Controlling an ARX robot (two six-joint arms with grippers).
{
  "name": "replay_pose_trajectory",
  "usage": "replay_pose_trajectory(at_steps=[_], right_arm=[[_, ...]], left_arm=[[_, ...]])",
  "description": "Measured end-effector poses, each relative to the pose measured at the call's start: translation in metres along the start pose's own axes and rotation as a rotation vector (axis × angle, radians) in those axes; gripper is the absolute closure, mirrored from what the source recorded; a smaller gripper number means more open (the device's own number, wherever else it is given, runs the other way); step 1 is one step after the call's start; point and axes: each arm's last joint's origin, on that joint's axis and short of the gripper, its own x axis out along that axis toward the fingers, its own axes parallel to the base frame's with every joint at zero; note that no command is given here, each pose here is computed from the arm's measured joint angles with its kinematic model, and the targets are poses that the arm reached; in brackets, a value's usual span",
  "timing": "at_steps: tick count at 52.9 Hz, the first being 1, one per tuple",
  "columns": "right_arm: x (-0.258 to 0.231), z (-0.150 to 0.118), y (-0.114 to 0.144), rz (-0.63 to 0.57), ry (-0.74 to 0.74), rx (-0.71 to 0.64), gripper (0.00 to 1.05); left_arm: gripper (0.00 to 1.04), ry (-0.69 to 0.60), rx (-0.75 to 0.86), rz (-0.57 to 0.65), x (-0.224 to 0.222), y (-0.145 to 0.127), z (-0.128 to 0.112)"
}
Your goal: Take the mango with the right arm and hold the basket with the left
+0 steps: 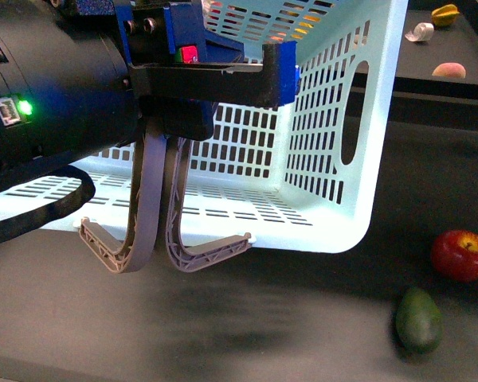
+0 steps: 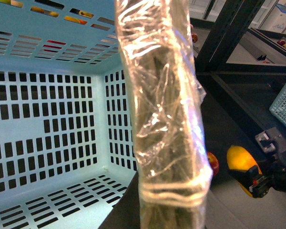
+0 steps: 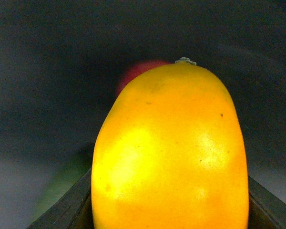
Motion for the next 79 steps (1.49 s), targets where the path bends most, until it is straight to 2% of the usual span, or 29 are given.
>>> replay_pose_trajectory(at_steps=[14,22,29,53,60,69,74,79], right_arm=[[-0.057,0.058,0.052,0.226,-0.141,0.044,0.46],[-0.096,0.101,0.1,0.355,-0.262,0.009,0.46],[-0.107,0.119,0.131,0.428,-0.3,-0.008,0.46],[-0.089,0.135,0.213,0.501,-0.26,-0.049,0.46],[-0.075,0.134,0.229,0.497,-0.241,-0.053,0.46],[-0.062,0.132,0.238,0.468,-0.253,-0.045,0.46],[-0.059,0.132,0.239,0.434,-0.287,-0.045,0.3],[-0.059,0.135,0.239,0.411,-0.325,-0.042,0.19]], left_arm=[[0.97,0.0,0.0,0.0,0.0,0.0,0.0],[0.97,0.0,0.0,0.002,0.0,0.0,0.0],[0.97,0.0,0.001,0.002,0.0,0.0,0.0],[0.97,0.0,0.0,0.0,0.0,0.0,0.0],[0.97,0.0,0.0,0.001,0.0,0.0,0.0],[0.97,0.0,0.0,0.001,0.0,0.0,0.0],[0.97,0.0,0.0,0.001,0.0,0.0,0.0],[0.97,0.0,0.0,0.001,0.0,0.0,0.0]])
